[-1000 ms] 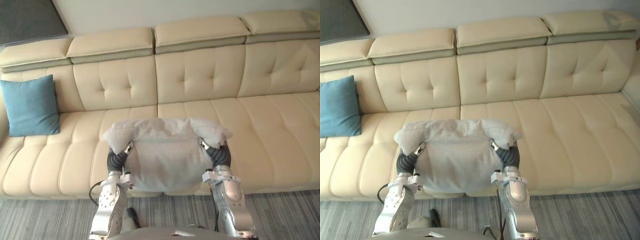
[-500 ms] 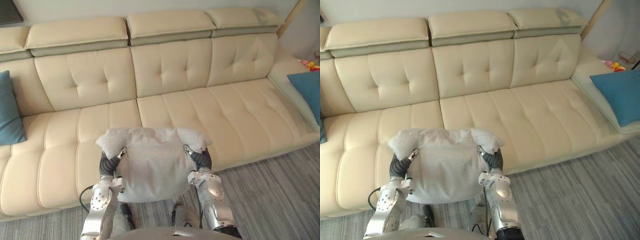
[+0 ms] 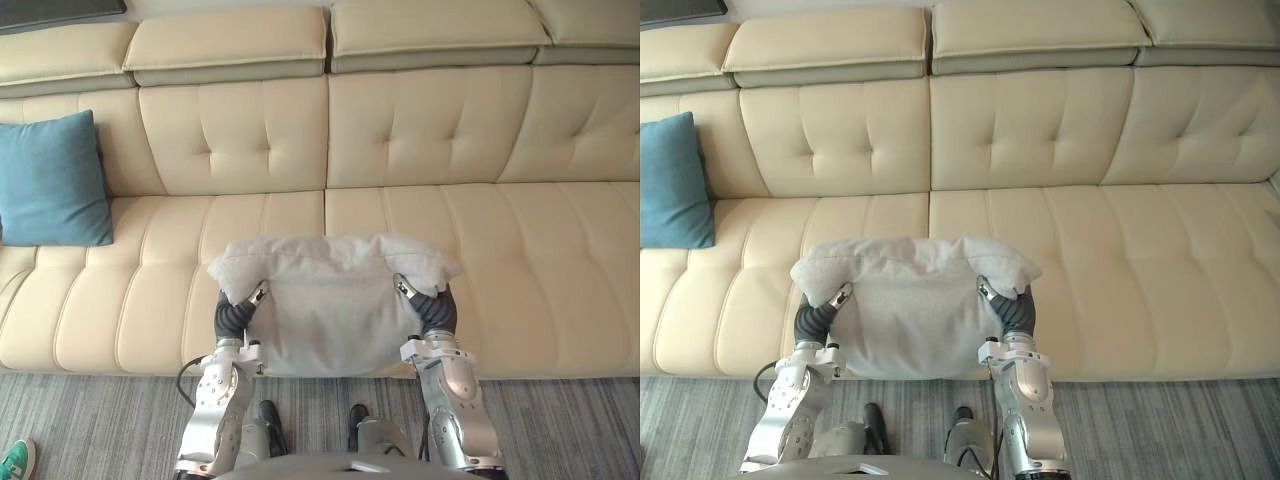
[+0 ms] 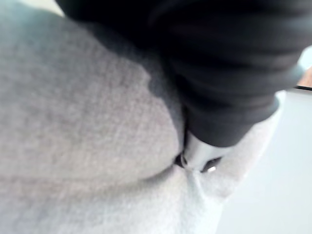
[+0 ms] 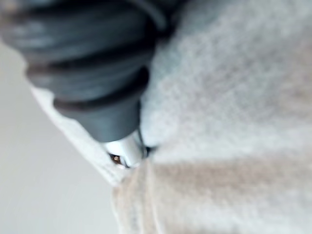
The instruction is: Pick up cushions and gather them together orderly.
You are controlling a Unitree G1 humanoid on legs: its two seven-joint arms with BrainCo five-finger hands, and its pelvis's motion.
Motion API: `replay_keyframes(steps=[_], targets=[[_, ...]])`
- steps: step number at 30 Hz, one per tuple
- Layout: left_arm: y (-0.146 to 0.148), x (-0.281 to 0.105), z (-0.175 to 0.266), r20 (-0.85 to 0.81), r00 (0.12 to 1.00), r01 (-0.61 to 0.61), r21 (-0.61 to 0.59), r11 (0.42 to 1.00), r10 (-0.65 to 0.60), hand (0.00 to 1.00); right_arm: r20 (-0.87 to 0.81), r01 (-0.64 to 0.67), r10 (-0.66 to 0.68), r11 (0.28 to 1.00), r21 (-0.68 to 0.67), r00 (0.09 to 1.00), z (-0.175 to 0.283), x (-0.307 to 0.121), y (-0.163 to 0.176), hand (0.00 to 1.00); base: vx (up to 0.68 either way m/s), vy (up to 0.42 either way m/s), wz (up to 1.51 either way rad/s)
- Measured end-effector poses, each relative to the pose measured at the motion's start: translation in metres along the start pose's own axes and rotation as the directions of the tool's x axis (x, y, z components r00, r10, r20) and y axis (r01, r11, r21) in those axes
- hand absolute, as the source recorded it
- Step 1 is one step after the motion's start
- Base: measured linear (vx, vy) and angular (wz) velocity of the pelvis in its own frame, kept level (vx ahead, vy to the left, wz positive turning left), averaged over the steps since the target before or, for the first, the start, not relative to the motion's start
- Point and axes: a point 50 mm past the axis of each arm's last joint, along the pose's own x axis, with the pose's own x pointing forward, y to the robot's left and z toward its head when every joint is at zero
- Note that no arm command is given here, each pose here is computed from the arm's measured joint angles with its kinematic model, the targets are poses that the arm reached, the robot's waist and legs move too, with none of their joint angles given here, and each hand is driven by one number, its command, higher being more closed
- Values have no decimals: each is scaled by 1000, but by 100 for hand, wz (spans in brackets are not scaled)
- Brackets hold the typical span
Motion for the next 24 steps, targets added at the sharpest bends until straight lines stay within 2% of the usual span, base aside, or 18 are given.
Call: replay_keyframes(steps=[6,10,14,16,18,20,24], targets=[[5,2,0,2,1000,-1,46,999,1,100,-18,-5,5,1000,7,1000,-7,14,6,100,-34,55,-27],[1,23,9,40,999,-9,89,996,6,100,24,-11,11,1000,-1,1000,1,38,18,100,-84,74,-19],[-10,62,43,175,984,-44,166,985,15,100,166,-49,54,998,-38,985,37,80,50,100,-131,51,-3],[-20,88,74,280,959,-96,188,977,41,100,298,-53,74,996,-78,952,75,105,75,100,-155,22,10],[-28,99,94,342,939,-113,193,975,41,100,381,-51,82,995,-89,921,100,114,87,100,-138,1,10],[-41,113,128,447,893,-147,177,973,54,100,516,-30,77,995,-98,853,143,123,106,100,-135,-6,11],[-67,131,173,543,839,-157,163,974,44,100,651,41,15,997,-71,759,188,126,118,100,-115,-7,10]])
